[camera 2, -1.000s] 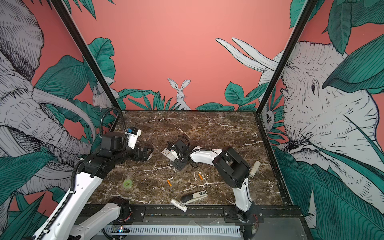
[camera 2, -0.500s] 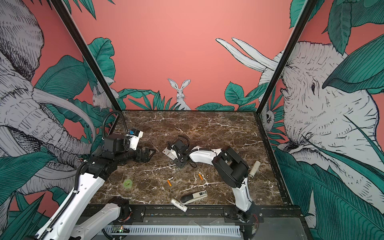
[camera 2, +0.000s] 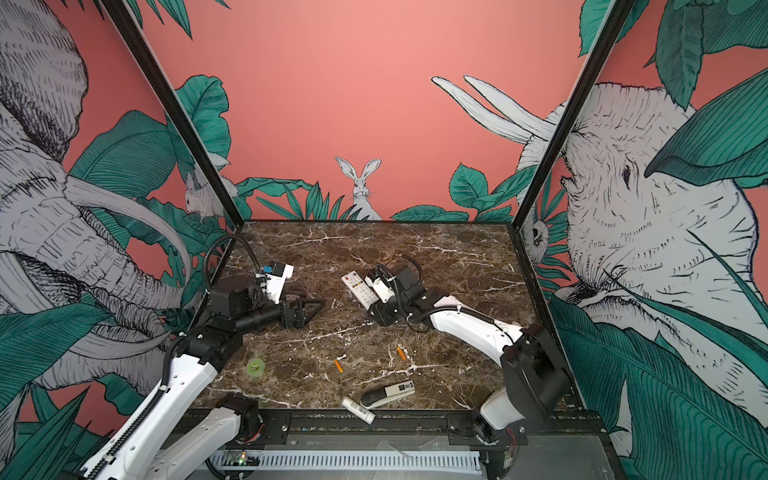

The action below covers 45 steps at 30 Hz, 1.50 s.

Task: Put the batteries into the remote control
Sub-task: 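Lift the white remote with the right gripper toward the left gripper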

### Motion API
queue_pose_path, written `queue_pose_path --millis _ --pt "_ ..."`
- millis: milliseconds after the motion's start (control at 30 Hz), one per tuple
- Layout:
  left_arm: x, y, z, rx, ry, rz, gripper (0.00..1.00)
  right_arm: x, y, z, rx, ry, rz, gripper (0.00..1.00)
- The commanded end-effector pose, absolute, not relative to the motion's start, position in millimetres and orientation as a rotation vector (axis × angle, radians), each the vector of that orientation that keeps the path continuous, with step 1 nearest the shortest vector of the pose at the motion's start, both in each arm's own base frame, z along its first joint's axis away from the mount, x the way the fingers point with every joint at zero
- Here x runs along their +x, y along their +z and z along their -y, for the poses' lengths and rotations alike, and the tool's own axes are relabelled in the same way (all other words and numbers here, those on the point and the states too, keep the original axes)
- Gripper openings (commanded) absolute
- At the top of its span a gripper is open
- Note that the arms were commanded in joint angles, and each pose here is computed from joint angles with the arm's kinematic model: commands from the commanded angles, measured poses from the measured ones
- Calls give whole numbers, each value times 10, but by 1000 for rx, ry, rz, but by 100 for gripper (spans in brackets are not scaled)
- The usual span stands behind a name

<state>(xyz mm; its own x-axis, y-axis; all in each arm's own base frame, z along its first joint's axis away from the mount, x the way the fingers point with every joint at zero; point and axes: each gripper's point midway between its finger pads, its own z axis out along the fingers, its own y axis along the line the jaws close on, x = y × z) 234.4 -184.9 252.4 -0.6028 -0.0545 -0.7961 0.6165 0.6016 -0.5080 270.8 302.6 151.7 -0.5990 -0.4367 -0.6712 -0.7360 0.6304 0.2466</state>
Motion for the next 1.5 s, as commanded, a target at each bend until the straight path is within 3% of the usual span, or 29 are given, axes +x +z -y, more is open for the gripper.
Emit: queue_pose_path --millis 0,367,600,767,1033,1467 --pt "2284 2819 2034 526 -1140 -1867 100 2503 1767 -3018 -896 805 -2301 42" --pt "2453 2708 2303 600 -1185 -1896 100 2181 2098 -2846 -680 956 -2412 42" --pt "2446 2600 2315 592 -1209 -1856 100 2333 1978 -3053 -856 940 -2306 40" --pt "2438 2568 2324 575 -1237 -1840 100 2362 1886 -3052 -824 976 -2149 41" --pt "2445 2599 2378 593 -1278 -1808 100 2292 2174 -3351 -786 1277 -2042 40" --pt "2427 2884 2457 670 -1326 -1698 100 2037 2727 -3414 -895 1458 -1825 40"
